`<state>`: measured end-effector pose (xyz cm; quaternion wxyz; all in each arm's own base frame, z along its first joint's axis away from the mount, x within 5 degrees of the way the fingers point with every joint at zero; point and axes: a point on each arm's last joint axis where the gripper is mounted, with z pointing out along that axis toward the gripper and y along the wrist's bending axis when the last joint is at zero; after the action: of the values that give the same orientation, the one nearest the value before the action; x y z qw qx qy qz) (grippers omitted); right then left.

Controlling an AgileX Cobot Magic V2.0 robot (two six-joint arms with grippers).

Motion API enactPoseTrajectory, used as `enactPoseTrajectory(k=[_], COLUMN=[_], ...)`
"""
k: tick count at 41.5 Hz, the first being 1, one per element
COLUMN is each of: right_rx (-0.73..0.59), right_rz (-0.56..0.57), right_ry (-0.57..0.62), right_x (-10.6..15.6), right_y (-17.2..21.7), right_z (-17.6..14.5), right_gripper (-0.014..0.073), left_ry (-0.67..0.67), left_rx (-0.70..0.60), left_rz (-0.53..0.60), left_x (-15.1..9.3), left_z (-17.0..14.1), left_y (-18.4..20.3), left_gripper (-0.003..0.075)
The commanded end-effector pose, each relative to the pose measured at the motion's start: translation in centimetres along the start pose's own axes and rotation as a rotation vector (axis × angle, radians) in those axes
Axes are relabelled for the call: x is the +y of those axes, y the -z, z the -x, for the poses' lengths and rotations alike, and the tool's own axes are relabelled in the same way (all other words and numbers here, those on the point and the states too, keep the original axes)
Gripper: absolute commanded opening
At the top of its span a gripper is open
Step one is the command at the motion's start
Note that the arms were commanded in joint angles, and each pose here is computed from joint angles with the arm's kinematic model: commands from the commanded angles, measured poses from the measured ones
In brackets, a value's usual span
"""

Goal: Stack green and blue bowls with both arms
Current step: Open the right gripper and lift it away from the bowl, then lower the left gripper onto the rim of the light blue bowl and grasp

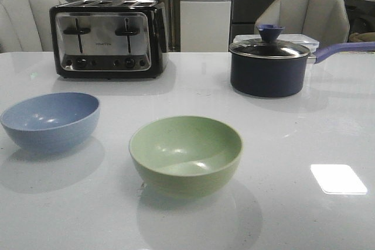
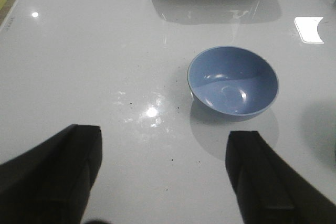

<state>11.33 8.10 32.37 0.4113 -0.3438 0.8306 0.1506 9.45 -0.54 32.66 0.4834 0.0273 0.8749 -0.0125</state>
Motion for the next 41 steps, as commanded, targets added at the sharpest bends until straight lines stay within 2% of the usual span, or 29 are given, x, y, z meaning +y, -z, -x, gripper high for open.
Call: enactPoseTrajectory(k=[1,12,21,32,41], right_rx=[-0.099,-0.095,-0.095,-0.095,-0.095], right_rz=[-0.025,-0.024,-0.024,-0.024,-0.024], right_ry=[0.015,0.015,0.015,0.015,0.015], right_x=[-0.1,-0.1,-0.1,-0.1,-0.1], right_y=[1.0,0.9,0.9,0.9,0.9], right_z=[1.2,1.2,1.2,1.2,1.2], right_gripper=[0.0445,0.0445,0.0445,0.0445,0.0445], left_ry=[-0.019,-0.021,-0.006,0.006,0.022], left_rx=[-0.047,0.181,0.365,0.453,0.498], left_rz=[-0.014,-0.034,-0.043,-0.048,-0.053], left_x=[-0.2,-0.5,-0.8,-1.2,-1.4], left_z=[1.7,3.2,4.7,5.4,5.8], left_y=[-0.5,-5.8,-12.7,-20.8,-25.5], left_gripper=[0.0549,0.0549,0.0549,0.0549,0.0549])
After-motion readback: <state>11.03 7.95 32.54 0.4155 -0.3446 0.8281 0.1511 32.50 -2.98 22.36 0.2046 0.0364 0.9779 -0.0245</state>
